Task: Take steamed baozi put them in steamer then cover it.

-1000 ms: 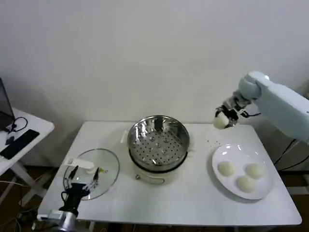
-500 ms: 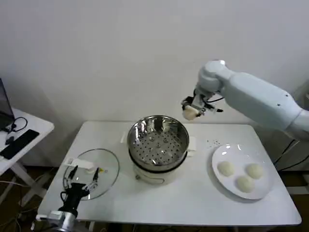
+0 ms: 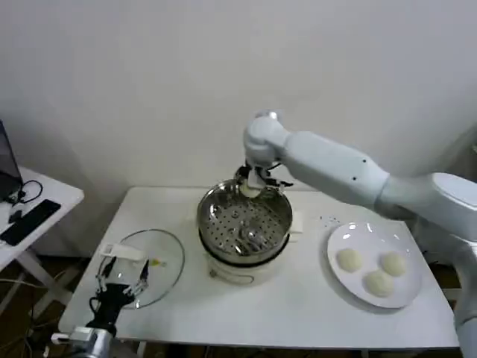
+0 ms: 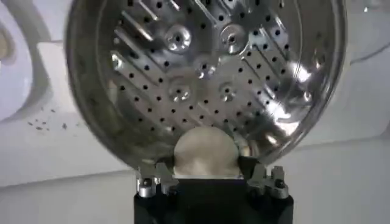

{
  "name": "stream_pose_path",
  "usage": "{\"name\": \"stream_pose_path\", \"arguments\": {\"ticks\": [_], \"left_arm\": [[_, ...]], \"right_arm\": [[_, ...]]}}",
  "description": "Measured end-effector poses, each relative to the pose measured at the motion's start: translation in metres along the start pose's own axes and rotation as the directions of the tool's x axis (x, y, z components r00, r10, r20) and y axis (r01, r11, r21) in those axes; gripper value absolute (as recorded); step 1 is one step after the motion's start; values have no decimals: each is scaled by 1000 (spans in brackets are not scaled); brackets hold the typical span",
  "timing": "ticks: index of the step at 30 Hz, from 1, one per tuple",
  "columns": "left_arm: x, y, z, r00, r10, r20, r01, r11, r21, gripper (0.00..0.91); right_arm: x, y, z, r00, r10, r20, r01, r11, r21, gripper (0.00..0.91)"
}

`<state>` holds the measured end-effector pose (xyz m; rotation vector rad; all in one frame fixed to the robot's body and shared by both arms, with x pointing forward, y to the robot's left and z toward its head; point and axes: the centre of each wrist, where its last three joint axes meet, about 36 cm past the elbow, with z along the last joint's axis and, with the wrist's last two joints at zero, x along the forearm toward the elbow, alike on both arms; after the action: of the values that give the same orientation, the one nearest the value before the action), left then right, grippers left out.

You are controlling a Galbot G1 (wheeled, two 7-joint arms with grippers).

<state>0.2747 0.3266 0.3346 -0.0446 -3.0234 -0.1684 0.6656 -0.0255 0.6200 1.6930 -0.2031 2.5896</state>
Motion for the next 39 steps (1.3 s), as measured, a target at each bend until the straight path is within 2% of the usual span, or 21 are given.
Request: {"name": "stream_pose_path", "arguments": {"ticks": [14, 24, 25, 28, 39], "left_arm": [[1, 0, 5, 1000, -3, -10, 3, 1000, 4, 907], [1, 0, 6, 1000, -3, -13, 3, 1000, 5, 907], [1, 0, 7, 1000, -3, -13, 3, 1000, 5, 907], [1, 0, 7, 1000, -3, -14, 3, 1000, 5, 907], [2, -2, 7, 1000, -4, -13, 5, 1000, 10, 907]], "right_arm": [[-32, -9, -13, 1000, -20, 15, 20, 999, 26, 756], [-42, -7, -13, 999, -36, 14, 36, 999, 26, 766], [-43, -6, -13, 999, -38, 14, 38, 999, 27, 776], [-45, -7, -14, 999, -39, 16, 38, 999, 29, 907], [-38, -10, -12, 999, -40, 11, 39, 998, 52, 907]]}}
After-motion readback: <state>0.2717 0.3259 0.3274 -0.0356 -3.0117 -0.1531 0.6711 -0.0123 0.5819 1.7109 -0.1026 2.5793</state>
